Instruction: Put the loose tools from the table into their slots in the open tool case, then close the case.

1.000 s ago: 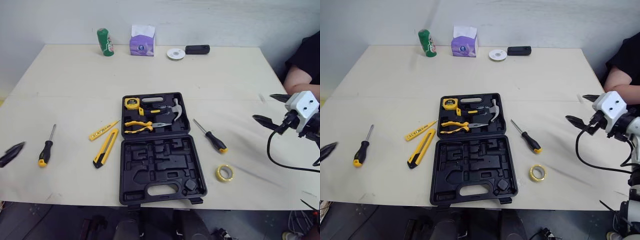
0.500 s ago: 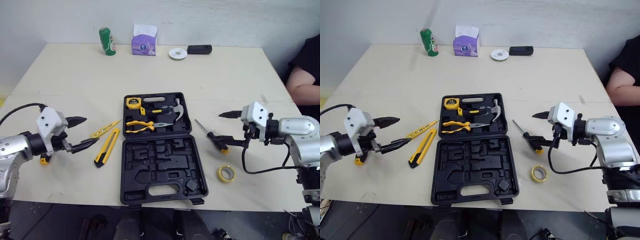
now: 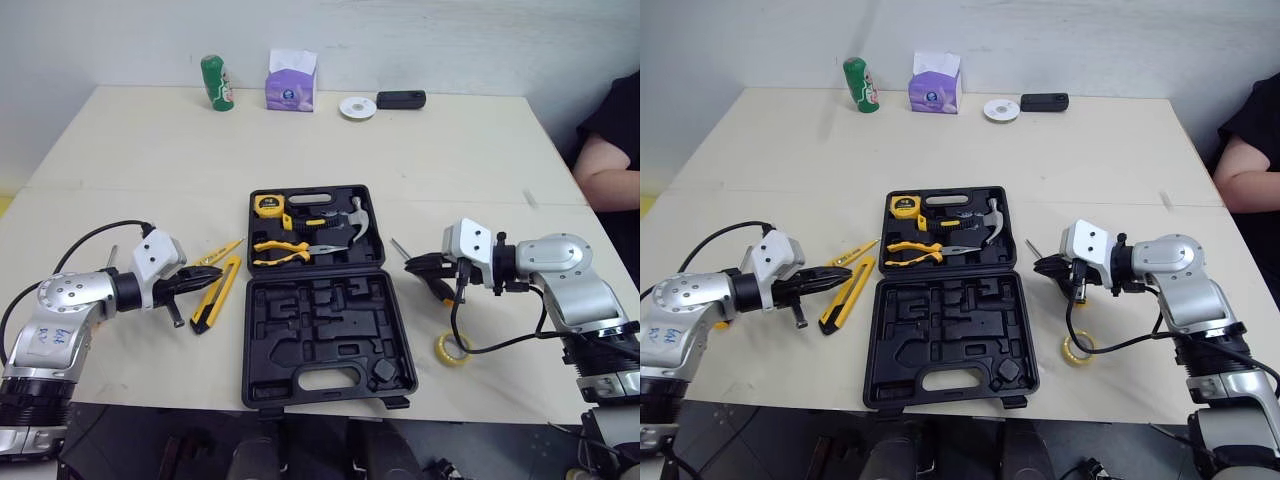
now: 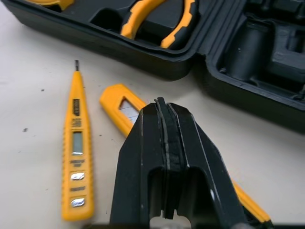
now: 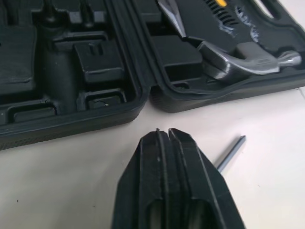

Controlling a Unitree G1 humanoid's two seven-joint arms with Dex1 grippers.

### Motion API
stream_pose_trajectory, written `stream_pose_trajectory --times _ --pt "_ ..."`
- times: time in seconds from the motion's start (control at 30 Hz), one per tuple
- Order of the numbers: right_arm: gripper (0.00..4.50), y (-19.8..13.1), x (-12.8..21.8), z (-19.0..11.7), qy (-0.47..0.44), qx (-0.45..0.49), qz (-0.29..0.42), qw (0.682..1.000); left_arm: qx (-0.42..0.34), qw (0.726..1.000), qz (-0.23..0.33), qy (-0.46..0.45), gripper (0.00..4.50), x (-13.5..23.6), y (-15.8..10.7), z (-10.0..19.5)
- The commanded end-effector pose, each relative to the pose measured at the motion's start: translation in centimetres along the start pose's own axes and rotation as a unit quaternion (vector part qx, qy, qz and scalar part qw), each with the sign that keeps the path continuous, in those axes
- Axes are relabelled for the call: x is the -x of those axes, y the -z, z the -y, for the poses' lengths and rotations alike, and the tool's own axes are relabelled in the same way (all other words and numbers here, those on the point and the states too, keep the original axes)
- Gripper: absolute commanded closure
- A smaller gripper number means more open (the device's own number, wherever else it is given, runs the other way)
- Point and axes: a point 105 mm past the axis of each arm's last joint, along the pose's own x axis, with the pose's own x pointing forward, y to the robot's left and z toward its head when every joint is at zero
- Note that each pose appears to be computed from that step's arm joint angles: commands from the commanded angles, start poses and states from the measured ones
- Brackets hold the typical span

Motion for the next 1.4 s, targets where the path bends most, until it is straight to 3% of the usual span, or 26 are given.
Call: stream_pose_trajectory --times 0.03,1.07,1.4 --pt "4.4 -0.7 -0.3 0.9 0.015 0.033 -0.006 0.999 -0.01 1.0 -0.006 -0.006 4.5 -0.4 -0.1 -0.5" --pt "4.4 -0.3 -4.2 -1.1 -0.009 0.066 -0.001 0.998 0.0 0.999 0.005 0.045 4.5 -5.6 -0.3 1.9" --pt "4.4 -0.6 -3.4 -3.2 -0.046 0.067 0.019 0.997 -0.021 0.997 0.005 0.075 4.5 -6.1 -0.6 3.3"
